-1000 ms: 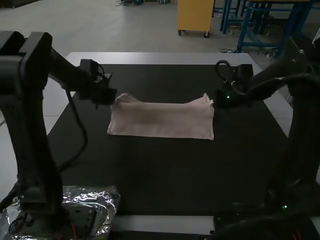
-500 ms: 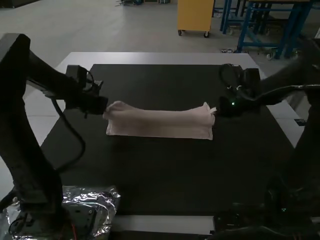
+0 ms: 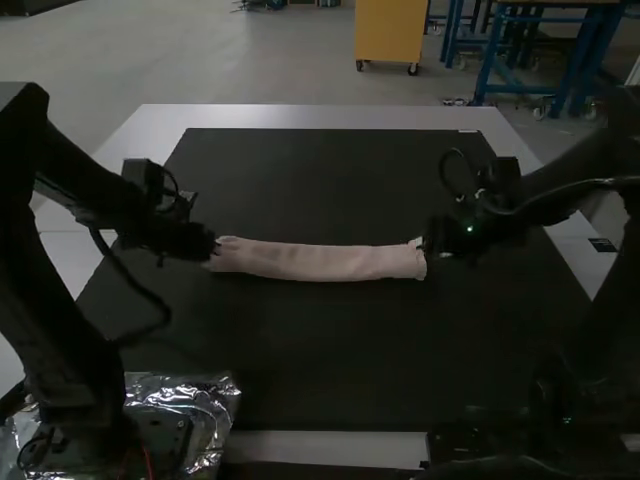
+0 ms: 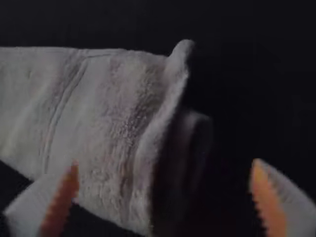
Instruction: Fold the towel.
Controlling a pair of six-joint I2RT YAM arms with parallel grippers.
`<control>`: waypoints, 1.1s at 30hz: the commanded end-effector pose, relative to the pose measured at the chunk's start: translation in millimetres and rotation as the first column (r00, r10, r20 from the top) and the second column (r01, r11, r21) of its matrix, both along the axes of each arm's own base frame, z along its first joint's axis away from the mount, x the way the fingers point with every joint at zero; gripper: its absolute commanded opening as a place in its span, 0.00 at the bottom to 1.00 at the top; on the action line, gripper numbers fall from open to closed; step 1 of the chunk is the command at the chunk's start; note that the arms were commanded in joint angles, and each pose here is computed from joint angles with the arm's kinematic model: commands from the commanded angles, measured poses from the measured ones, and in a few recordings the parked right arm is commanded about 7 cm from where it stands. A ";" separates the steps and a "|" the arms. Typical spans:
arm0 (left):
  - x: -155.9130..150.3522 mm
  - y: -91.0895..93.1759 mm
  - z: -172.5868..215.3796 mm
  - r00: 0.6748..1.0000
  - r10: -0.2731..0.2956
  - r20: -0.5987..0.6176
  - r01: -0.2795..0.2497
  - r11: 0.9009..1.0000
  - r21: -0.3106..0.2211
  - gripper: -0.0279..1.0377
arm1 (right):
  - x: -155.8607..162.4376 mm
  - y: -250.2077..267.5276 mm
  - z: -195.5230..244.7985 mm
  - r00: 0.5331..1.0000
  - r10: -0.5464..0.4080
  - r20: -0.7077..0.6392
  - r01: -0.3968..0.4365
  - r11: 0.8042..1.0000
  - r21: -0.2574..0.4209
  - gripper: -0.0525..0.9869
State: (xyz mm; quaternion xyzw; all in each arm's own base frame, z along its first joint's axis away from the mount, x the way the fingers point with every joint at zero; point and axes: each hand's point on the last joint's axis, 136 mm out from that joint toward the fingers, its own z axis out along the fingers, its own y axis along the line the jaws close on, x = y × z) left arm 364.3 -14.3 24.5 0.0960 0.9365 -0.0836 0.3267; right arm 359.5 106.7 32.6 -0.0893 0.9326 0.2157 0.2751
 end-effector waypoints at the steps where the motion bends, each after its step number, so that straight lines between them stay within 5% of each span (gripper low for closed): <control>1: 19.8 14.2 34.9 0.993 0.030 0.115 -0.032 0.999 0.019 0.95 | 16.5 -5.9 34.3 0.994 -0.031 0.105 0.032 0.999 -0.013 0.91; 11: 42.6 26.6 73.0 0.973 0.090 0.215 -0.090 0.996 -0.009 0.94 | 8.0 4.2 -4.0 0.999 -0.007 0.039 0.009 0.998 -0.062 0.91; 26: 42.7 26.6 73.4 0.972 0.107 0.208 -0.104 0.994 -0.025 0.94 | 8.5 19.6 -41.0 1.000 0.030 0.006 -0.030 0.994 -0.109 0.89; 30: 40.6 25.7 70.3 0.974 0.105 0.199 -0.102 0.994 -0.025 0.94 | 9.8 26.9 -45.6 0.999 0.049 0.008 -0.048 0.994 -0.101 0.63; 33: 39.8 26.2 69.1 0.974 0.106 0.198 -0.103 0.994 -0.024 0.94 | 3.9 40.5 -49.4 0.995 0.098 -0.013 -0.099 0.993 -0.057 0.02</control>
